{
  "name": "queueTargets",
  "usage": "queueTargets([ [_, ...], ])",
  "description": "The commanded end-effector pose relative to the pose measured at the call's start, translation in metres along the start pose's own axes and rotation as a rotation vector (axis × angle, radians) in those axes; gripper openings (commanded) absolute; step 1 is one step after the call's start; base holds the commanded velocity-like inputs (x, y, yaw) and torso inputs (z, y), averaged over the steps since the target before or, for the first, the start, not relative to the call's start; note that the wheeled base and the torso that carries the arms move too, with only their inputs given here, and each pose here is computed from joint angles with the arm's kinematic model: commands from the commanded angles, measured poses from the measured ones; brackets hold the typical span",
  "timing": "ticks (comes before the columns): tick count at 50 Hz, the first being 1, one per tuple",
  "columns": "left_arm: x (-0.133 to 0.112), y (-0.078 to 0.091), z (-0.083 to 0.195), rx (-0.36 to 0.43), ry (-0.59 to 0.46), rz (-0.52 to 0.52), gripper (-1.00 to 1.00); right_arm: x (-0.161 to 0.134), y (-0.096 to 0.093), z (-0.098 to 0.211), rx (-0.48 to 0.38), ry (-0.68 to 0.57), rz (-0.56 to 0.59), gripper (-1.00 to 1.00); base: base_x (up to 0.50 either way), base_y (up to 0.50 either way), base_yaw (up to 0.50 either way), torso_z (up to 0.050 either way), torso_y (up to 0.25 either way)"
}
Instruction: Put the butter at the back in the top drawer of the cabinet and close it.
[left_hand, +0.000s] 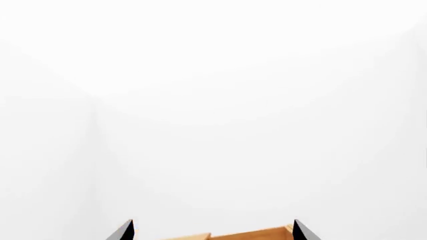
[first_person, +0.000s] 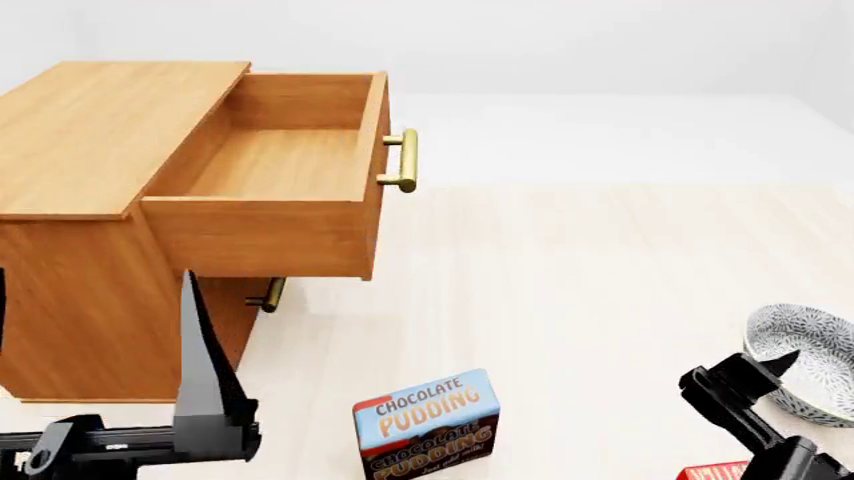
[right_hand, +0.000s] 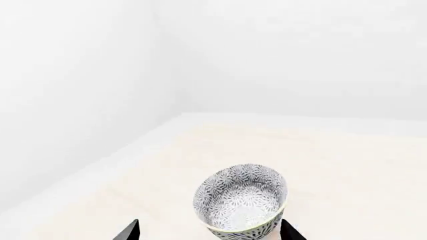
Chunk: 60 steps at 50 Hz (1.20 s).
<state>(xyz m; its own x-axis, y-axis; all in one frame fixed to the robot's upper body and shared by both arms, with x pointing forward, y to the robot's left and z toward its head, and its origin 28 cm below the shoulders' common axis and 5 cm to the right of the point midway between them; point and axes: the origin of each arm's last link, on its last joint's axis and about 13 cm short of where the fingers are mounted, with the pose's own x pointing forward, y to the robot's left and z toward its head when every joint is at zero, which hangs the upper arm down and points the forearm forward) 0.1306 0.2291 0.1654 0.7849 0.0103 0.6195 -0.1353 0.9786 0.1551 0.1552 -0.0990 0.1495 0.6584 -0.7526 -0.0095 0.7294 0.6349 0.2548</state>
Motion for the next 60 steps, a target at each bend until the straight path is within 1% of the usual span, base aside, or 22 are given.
queueTargets([
  [1, -0.015, 0.008, 0.005, -0.003, -0.038, -0.009, 1.0, -0.002, 0.003, 0.003, 0.015, 0.161, -0.163, 1.0, 0.0, 0.0, 0.0, 0.0, 0.0],
  [7, -0.013, 0.008, 0.006, -0.011, -0.037, -0.018, 1.0, 0.001, 0.005, 0.003, 0.018, 0.238, -0.174, 1.0, 0.0, 0.0, 0.0, 0.0, 0.0],
  [14, -0.015, 0.005, 0.002, -0.023, -0.021, -0.039, 1.0, 0.019, 0.009, -0.005, 0.006, 0.351, -0.241, 1.0, 0.0, 0.0, 0.0, 0.0, 0.0],
  [23, -0.016, 0.001, 0.001, -0.028, -0.019, -0.055, 1.0, 0.039, 0.011, -0.013, -0.025, 0.429, -0.309, 1.0, 0.0, 0.0, 0.0, 0.0, 0.0],
  [33, -0.018, -0.001, -0.004, -0.032, -0.002, -0.064, 1.0, 0.056, 0.015, -0.015, -0.063, 0.436, -0.373, 1.0, 0.0, 0.0, 0.0, 0.0, 0.0],
  [40, -0.02, -0.002, -0.008, -0.042, 0.007, -0.072, 1.0, 0.064, 0.017, -0.02, -0.106, 0.439, -0.397, 1.0, 0.0, 0.0, 0.0, 0.0, 0.0],
  [50, -0.022, -0.003, -0.009, -0.045, 0.015, -0.081, 1.0, 0.08, 0.022, -0.027, -0.139, 0.467, -0.43, 1.0, 0.0, 0.0, 0.0, 0.0, 0.0],
  [60, -0.021, -0.003, -0.011, -0.047, 0.023, -0.082, 1.0, 0.08, 0.018, -0.036, -0.143, 0.502, -0.433, 1.0, 0.0, 0.0, 0.0, 0.0, 0.0],
])
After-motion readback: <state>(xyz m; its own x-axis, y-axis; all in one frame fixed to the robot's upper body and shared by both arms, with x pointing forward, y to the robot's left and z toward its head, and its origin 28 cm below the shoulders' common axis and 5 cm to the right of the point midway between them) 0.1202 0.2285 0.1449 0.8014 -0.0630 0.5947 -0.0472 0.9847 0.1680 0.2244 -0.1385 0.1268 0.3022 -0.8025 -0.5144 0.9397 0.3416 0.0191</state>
